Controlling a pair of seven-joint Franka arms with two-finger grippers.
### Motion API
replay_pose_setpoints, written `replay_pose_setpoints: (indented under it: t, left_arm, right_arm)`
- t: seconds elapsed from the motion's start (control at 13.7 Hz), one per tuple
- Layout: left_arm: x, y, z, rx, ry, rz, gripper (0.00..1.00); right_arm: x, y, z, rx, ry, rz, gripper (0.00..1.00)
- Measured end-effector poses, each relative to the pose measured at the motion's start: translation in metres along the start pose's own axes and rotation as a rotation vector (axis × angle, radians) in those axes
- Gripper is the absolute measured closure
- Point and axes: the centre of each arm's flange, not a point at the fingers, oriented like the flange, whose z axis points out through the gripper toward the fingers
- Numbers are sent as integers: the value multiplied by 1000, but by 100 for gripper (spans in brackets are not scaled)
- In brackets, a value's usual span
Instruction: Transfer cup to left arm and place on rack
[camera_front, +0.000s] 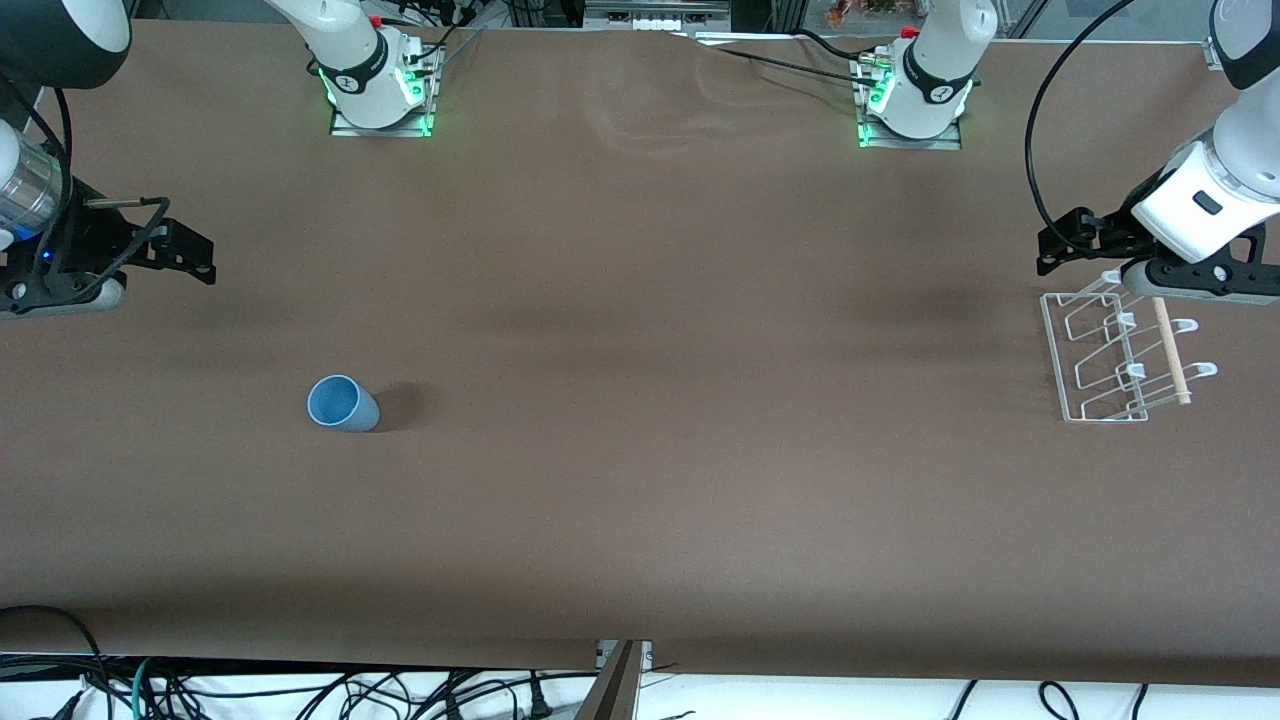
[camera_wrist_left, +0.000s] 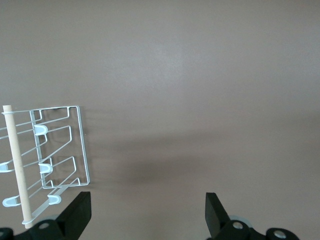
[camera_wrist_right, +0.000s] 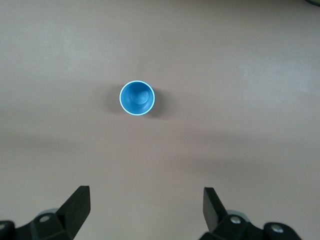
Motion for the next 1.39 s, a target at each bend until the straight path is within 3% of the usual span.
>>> replay_pose_setpoints:
  t: [0.95, 1.39]
  left_arm:
    - [0, 0, 0, 0, -2, 0, 0]
    - [0, 0, 1, 0, -4, 0, 0]
  right_arm:
    - [4, 1, 7, 0, -9, 1, 0]
    - [40, 6, 88, 5, -100, 7, 0]
